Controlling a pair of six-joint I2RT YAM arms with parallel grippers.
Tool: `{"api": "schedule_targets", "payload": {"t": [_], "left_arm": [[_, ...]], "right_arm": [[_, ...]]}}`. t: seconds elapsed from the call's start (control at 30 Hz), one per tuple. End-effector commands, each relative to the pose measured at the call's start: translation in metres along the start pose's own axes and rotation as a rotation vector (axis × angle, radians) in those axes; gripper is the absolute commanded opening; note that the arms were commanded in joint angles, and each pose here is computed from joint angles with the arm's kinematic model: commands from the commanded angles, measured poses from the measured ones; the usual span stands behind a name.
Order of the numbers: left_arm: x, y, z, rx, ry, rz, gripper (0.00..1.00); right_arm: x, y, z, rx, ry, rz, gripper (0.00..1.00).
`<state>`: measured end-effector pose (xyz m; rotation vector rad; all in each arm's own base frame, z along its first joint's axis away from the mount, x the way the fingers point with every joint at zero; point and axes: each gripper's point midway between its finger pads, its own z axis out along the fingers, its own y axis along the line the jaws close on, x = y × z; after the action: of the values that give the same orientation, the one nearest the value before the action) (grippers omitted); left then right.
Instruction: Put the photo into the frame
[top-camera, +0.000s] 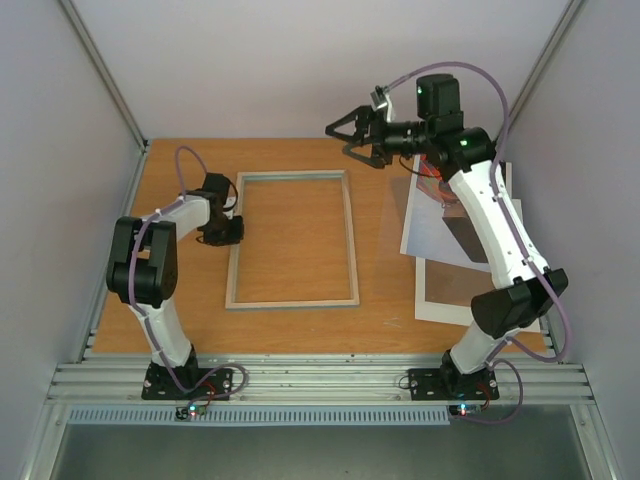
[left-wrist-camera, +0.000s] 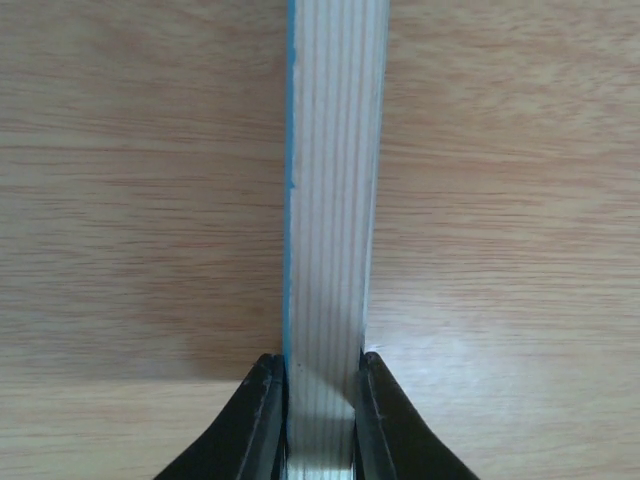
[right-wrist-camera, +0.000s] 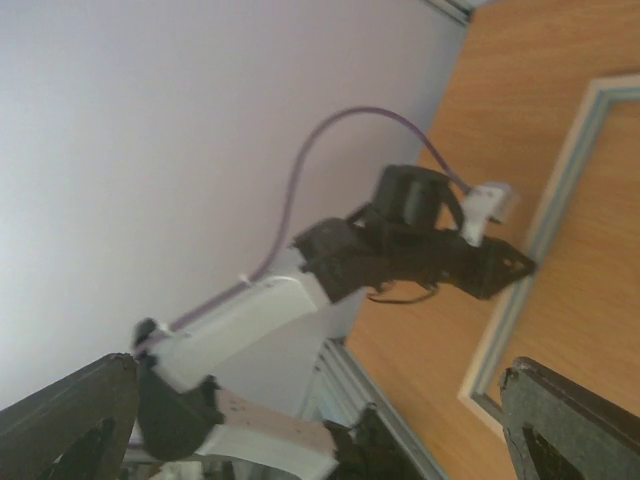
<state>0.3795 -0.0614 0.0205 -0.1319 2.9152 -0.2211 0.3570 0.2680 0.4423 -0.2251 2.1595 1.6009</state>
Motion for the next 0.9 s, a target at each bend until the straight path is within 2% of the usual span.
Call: {"api": "schedule_targets", "payload": {"t": [0.0,0.07,0.23,0.27,0.37,0.43,0.53,0.7,0.87], "left_arm": [[0.003,-0.015,0.019,0.002,0.026,-0.076,0.00],[-0.001,-0.016,0.020,-0.001,0.014,-0.095,0.06],[-0.021,-0.036,-0.005,0.082,-0.088,-0.026,0.43],[-0.026,-0.048,-0.017,0.116,-0.118,0.009,0.49],[-0.036,-0.098,-0.058,0.199,-0.221,0.179,0.81],[-0.033,-0.142,-0.080,0.281,-0.272,0.298,0.96],[-0.018,-0.214,-0.097,0.402,-0.288,0.409,0.99],[0.014,-0.322,-0.092,0.544,-0.237,0.495,0.99],[0.029,-0.390,-0.060,0.589,-0.201,0.489,0.99]], "right_arm": [[0.024,-0.040,-0.011,0.143,0.008,-0.117,0.98],[0.037,-0.066,-0.023,0.212,0.023,-0.150,0.98],[0.068,-0.129,-0.072,0.369,0.109,-0.193,0.99],[0.077,-0.145,-0.083,0.413,0.137,-0.181,0.98],[0.094,-0.187,-0.121,0.472,0.172,-0.108,0.98],[0.100,-0.214,-0.154,0.508,0.153,-0.039,0.99],[0.108,-0.240,-0.193,0.552,0.133,0.031,0.98],[0.117,-0.270,-0.249,0.634,0.066,0.131,0.98],[0.135,-0.288,-0.277,0.689,0.048,0.178,0.96]]}}
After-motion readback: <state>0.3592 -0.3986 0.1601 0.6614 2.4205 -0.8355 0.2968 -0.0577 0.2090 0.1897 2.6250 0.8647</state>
